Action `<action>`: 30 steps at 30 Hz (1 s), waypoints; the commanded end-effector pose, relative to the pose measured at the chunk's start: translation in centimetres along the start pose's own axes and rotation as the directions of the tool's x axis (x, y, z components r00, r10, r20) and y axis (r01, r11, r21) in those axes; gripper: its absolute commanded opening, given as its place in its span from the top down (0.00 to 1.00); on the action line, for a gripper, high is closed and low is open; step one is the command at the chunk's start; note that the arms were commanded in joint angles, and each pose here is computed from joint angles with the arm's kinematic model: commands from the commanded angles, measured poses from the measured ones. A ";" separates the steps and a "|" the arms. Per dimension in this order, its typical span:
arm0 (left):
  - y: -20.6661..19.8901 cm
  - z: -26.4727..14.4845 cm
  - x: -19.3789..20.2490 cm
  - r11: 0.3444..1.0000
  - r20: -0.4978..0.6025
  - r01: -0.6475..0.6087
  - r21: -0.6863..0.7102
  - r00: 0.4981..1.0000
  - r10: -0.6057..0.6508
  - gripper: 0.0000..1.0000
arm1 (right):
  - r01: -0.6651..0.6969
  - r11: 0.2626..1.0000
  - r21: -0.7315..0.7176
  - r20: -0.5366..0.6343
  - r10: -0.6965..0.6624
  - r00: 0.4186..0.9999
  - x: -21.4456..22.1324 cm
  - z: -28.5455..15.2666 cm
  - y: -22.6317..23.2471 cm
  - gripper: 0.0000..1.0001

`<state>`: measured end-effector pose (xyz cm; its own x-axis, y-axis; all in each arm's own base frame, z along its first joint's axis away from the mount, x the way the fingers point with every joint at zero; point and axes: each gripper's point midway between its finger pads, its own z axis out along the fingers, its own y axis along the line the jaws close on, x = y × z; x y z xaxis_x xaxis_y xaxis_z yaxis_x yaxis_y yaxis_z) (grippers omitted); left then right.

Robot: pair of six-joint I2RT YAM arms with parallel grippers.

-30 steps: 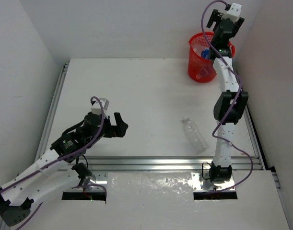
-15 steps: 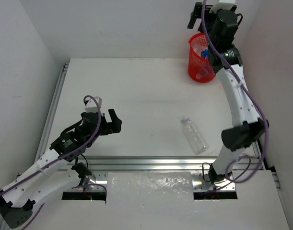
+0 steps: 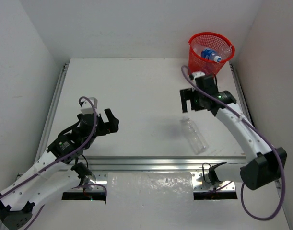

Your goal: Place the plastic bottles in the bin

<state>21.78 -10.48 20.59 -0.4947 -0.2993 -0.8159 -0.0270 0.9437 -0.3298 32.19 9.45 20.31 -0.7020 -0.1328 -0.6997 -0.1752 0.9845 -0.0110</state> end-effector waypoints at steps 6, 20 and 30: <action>-1.2 -0.5 -1.4 0.998 0.040 0.018 0.065 0.999 -0.020 0.00 | 0.104 0.994 0.040 -0.382 -0.081 0.921 11.4 5.5 -1.8 0.04; -2.1 -0.7 -1.3 0.992 0.033 -0.003 0.124 0.999 -0.001 0.00 | 0.084 0.995 -0.052 -0.549 -0.099 0.830 15.2 10.4 -0.5 0.35; -2.2 -0.8 -1.3 0.991 0.035 -0.007 0.132 0.999 0.003 0.00 | 0.094 0.963 -0.251 -0.180 -0.142 0.973 1.8 8.0 4.5 0.87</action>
<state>21.24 -11.84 21.29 -0.5091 -0.2731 -0.8162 0.0701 0.9320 -0.3556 31.36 10.31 5.35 -0.9165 -0.2964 -0.2686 -0.3097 0.9508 0.0075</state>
